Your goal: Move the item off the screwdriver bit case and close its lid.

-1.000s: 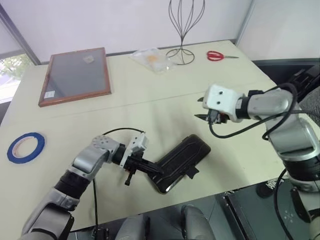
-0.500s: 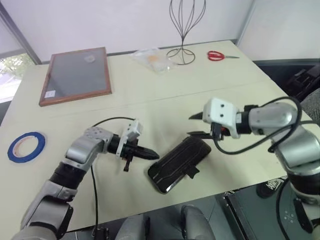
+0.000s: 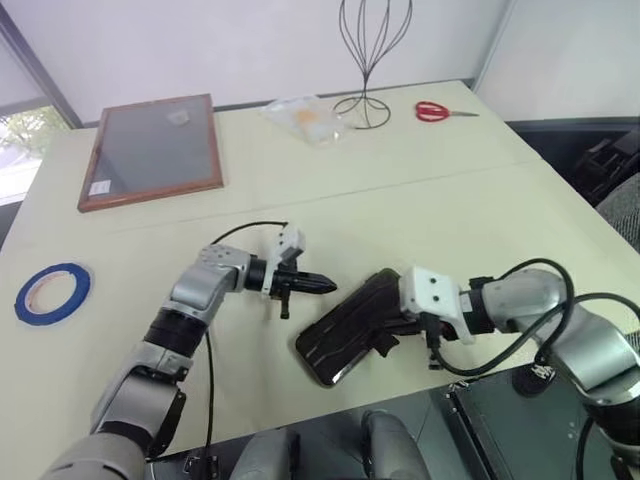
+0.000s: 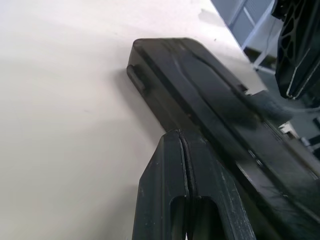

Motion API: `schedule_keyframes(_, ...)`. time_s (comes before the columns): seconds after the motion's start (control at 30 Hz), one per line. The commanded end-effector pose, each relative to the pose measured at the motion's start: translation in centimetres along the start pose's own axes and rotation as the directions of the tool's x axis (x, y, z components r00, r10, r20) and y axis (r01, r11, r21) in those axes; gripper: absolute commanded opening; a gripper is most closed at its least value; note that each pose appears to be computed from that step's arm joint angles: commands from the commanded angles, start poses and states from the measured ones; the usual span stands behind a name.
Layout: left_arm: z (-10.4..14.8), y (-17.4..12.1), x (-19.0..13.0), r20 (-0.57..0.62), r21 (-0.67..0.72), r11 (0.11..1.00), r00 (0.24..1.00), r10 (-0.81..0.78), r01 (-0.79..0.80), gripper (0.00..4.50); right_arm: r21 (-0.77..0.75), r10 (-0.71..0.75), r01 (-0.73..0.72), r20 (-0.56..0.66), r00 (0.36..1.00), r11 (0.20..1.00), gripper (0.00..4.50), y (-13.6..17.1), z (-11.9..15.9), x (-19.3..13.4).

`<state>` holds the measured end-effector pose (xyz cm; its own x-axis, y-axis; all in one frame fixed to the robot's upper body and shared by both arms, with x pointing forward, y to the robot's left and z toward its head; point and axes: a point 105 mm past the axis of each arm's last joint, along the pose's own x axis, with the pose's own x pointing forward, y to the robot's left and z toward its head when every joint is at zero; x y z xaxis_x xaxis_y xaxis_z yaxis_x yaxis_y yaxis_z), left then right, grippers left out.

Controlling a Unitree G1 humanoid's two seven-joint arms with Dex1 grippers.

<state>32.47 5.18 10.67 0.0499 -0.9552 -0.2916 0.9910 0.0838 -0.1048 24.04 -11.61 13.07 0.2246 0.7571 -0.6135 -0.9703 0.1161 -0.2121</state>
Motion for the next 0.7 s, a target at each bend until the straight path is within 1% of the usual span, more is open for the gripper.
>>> schedule_keyframes(0.03, 0.7, 0.1, 0.9, -0.007, 0.062, 0.998, 1.0, -0.013, 0.014, 0.0, -0.013, 0.012, -0.012, -0.034, 0.999, 1.0, 0.06, 0.5, -1.0, 0.2)
schedule_keyframes(0.27, 0.4, -0.2, 1.6, -0.018, 0.075, 0.996, 0.999, -0.035, 0.037, 0.0, -0.001, 0.021, -0.021, -0.079, 0.997, 1.0, 0.06, 1.1, -2.2, -0.2)
schedule_keyframes(0.47, 0.4, -0.5, 2.3, -0.017, 0.08, 0.995, 0.998, -0.053, 0.054, 0.0, 0.013, 0.018, -0.017, -0.084, 0.996, 1.0, 0.06, 1.2, -2.5, 0.0)
schedule_keyframes(0.6, -0.2, -0.9, 2.6, -0.039, 0.081, 0.994, 0.996, -0.075, 0.078, 0.0, 0.012, -0.013, 0.014, -0.098, 0.995, 1.0, 0.06, 0.8, -2.9, 0.2)
schedule_keyframes(0.7, -0.4, -1.0, 2.8, -0.052, 0.083, 0.993, 0.995, -0.081, 0.086, 0.0, 0.021, -0.007, 0.009, -0.092, 0.996, 1.0, 0.06, 0.9, -2.9, 0.4)
